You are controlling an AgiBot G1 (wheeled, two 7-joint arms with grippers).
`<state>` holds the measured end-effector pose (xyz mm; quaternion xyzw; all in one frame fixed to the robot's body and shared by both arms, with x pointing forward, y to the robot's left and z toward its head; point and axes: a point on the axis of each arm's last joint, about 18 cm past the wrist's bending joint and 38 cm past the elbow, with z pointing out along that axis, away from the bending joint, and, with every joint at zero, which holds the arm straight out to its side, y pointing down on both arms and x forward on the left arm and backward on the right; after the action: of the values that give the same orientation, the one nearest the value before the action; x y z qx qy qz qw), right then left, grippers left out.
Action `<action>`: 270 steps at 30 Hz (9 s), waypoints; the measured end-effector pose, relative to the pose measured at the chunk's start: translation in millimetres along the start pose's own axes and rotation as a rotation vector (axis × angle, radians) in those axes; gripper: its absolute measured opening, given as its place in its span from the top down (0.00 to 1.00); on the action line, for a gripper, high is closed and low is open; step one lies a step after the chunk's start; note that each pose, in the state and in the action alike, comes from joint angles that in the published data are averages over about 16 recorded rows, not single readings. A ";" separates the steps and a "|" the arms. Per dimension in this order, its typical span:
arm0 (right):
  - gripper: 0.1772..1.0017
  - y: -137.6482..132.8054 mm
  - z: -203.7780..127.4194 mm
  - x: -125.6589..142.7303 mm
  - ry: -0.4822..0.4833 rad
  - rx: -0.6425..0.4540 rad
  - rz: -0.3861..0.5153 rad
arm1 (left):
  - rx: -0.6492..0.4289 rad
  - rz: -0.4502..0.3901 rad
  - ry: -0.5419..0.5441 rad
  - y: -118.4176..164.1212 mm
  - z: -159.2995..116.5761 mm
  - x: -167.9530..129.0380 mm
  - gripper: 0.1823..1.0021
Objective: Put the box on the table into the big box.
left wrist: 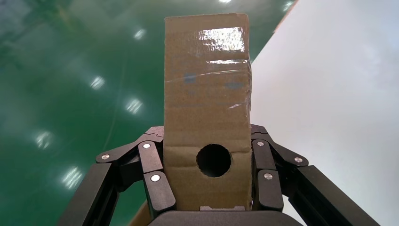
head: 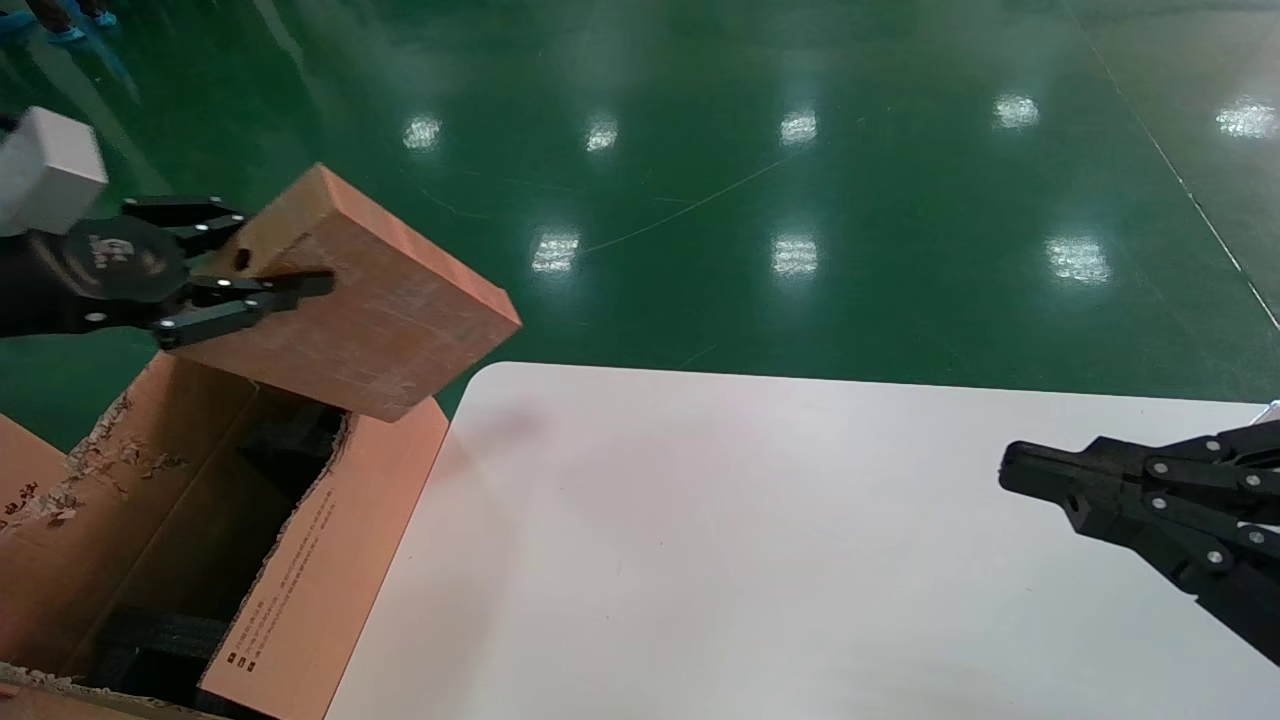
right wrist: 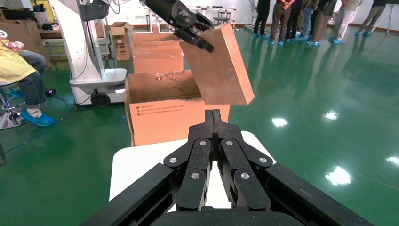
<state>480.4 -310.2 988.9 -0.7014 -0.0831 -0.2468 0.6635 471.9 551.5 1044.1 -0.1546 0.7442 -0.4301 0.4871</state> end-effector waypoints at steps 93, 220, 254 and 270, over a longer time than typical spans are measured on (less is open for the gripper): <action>0.00 0.0 0.0 0.0 0.000 0.000 0.000 | -0.449 -0.618 -0.433 236.1 -63.3 30.1 0.76; 0.00 0.0 0.0 0.0 0.000 0.000 0.000 | -0.506 -0.568 -0.546 245.1 -21.7 80.2 0.01; 0.00 0.0 0.0 0.0 0.000 0.000 0.000 | -0.295 -0.449 -0.498 183.2 7.0 38.3 0.00; 0.00 0.0 0.0 0.0 0.000 0.000 0.000 | -0.083 -0.352 -0.300 100.8 57.0 45.3 0.00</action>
<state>480.4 -310.3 988.9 -0.7013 -0.0830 -0.2469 0.6635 518.3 552.9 928.7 -0.3639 0.6421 -0.4497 0.5031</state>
